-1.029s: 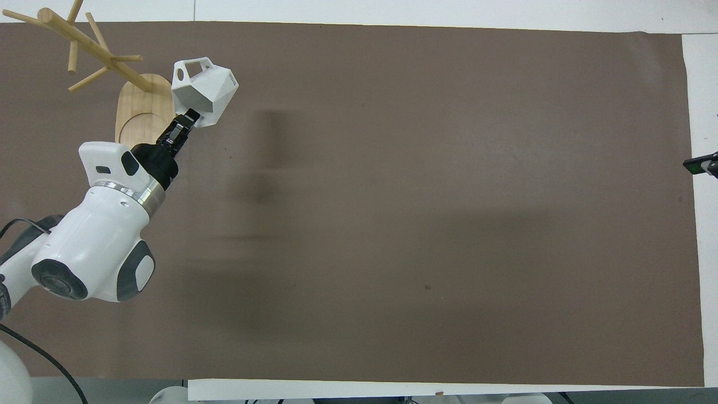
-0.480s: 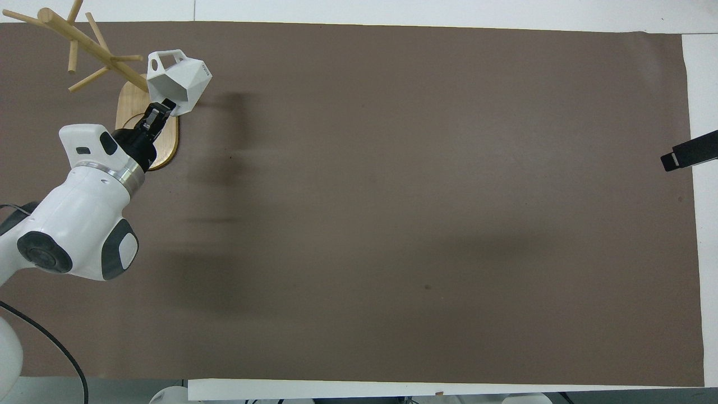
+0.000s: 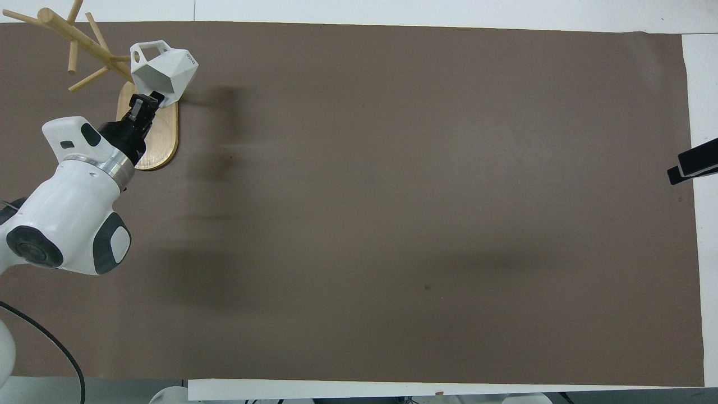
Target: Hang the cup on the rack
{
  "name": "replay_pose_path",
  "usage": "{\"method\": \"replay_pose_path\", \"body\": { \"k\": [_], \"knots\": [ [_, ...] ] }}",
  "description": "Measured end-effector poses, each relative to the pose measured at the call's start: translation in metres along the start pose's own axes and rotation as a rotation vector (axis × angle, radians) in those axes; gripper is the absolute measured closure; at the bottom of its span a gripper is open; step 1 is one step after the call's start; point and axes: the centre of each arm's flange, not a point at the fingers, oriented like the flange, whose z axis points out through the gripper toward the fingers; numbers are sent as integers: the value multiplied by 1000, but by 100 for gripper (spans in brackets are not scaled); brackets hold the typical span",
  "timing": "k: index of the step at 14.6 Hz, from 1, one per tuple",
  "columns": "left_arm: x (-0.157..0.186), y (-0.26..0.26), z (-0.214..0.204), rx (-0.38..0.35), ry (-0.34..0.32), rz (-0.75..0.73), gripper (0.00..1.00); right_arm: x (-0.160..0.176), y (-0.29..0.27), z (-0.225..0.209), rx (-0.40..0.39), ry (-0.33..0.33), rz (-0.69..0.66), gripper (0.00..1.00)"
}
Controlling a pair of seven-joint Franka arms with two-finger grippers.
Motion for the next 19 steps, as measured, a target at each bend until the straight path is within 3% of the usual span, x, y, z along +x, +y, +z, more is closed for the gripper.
{"method": "replay_pose_path", "body": {
  "k": [4,9,14,15,17,19],
  "knots": [
    [2,-8,5,15,-1,-22,97,-4,-3,-5,-10,9,17,0],
    [29,-31,10,56,31,-65,93,-21,-8,-9,-14,44,65,0],
    [49,-3,20,155,16,-67,38,-30,2,-3,-5,40,82,0],
    [53,4,19,191,10,-67,27,-30,1,-2,-5,38,80,0],
    [62,22,7,331,-14,-56,3,-29,-1,-1,-5,37,77,0],
    [68,51,-23,454,-27,-39,0,-29,0,-1,-5,36,77,0]
  ]
}}
